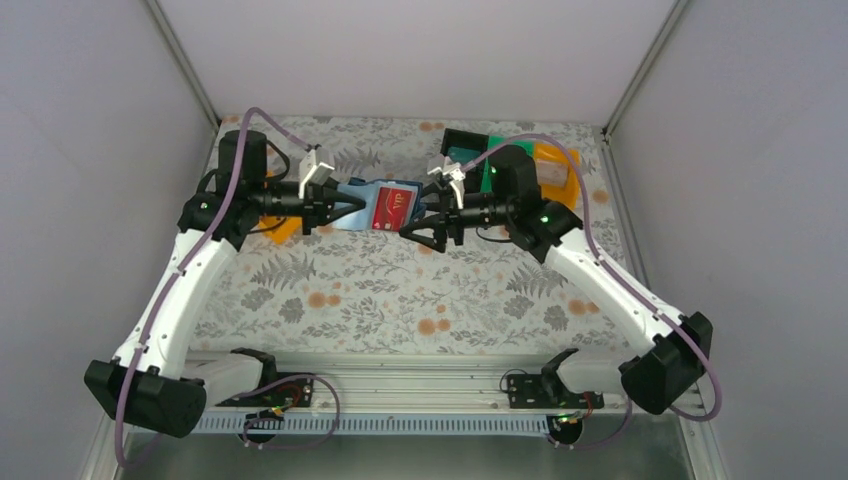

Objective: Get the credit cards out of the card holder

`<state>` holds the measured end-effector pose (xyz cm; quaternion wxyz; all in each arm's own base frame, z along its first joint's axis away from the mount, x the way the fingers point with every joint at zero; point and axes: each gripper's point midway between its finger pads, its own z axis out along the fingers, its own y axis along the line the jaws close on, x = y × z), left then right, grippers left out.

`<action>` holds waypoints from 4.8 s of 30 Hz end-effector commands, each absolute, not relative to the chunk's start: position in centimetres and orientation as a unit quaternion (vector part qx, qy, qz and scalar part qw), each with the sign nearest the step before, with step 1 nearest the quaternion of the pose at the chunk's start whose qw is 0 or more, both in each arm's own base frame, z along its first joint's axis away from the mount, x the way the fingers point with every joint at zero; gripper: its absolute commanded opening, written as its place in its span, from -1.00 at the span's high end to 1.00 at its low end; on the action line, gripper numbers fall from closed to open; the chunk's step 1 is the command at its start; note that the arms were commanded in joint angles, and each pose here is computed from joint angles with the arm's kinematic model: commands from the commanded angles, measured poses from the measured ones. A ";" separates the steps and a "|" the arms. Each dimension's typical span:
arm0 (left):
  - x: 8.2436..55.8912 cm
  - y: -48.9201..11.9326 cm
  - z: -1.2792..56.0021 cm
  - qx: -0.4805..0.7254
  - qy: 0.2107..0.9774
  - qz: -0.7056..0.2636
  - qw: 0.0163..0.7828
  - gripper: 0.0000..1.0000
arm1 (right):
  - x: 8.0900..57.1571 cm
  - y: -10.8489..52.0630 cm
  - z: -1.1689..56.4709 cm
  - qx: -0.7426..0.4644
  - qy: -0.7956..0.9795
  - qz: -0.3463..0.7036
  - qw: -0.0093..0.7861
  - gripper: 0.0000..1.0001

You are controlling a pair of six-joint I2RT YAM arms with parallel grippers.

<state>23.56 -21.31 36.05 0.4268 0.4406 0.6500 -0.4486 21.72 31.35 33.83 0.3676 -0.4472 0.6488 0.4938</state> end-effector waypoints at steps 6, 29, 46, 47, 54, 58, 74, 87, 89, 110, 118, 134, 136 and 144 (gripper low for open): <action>20.4 -21.4 37.5 0.475 0.600 -0.477 0.432 0.95 | 22.3 33.0 36.9 -0.461 0.609 0.518 0.384 -0.28; 31.5 -13.4 37.2 0.236 0.766 -0.275 0.531 -0.43 | 30.1 30.0 30.2 -0.260 0.807 0.376 0.373 0.92; 25.5 -20.6 33.6 0.308 0.717 -0.445 0.439 0.37 | 26.2 35.6 33.2 -0.380 0.749 0.411 0.354 0.92; 25.6 -20.6 33.9 0.312 0.714 -0.441 0.446 0.37 | 25.5 35.6 33.4 -0.395 0.739 0.418 0.351 0.92; 25.8 -20.4 34.3 0.343 0.705 -0.410 0.467 0.78 | 21.8 36.2 34.6 -0.456 0.674 0.479 0.330 0.92; 25.6 -20.6 33.8 0.343 0.705 -0.414 0.462 0.77 | 20.6 36.9 35.2 -0.481 0.642 0.500 0.326 0.92; 21.2 -22.6 35.8 0.426 0.621 -0.484 0.445 0.42 | 18.2 37.7 38.5 -0.541 0.538 0.548 0.343 0.92; 19.2 -23.5 35.7 0.498 0.584 -0.452 0.454 0.62 | 19.3 37.7 40.9 -0.526 0.535 0.538 0.385 0.92; 19.6 -23.4 34.9 0.499 0.594 -0.436 0.455 0.67 | 19.0 37.7 41.7 -0.531 0.524 0.543 0.386 0.92; 19.9 -24.6 34.8 0.472 0.604 -0.476 0.430 0.84 | 17.5 37.6 42.5 -0.561 0.490 0.548 0.381 0.92; 19.4 -24.4 36.0 0.468 0.604 -0.495 0.413 0.95 | 17.8 36.7 41.3 -0.561 0.503 0.527 0.394 0.92; 20.0 -21.7 34.8 0.438 0.615 -0.511 0.410 0.95 | 19.2 33.9 39.8 -0.536 0.550 0.502 0.398 0.92; 20.5 -21.9 34.2 0.429 0.625 -0.508 0.408 0.95 | 19.1 34.0 39.7 -0.536 0.548 0.508 0.392 0.92; 22.5 -22.6 32.9 0.392 0.657 -0.491 0.417 0.42 | 18.2 34.5 39.8 -0.554 0.524 0.537 0.362 0.90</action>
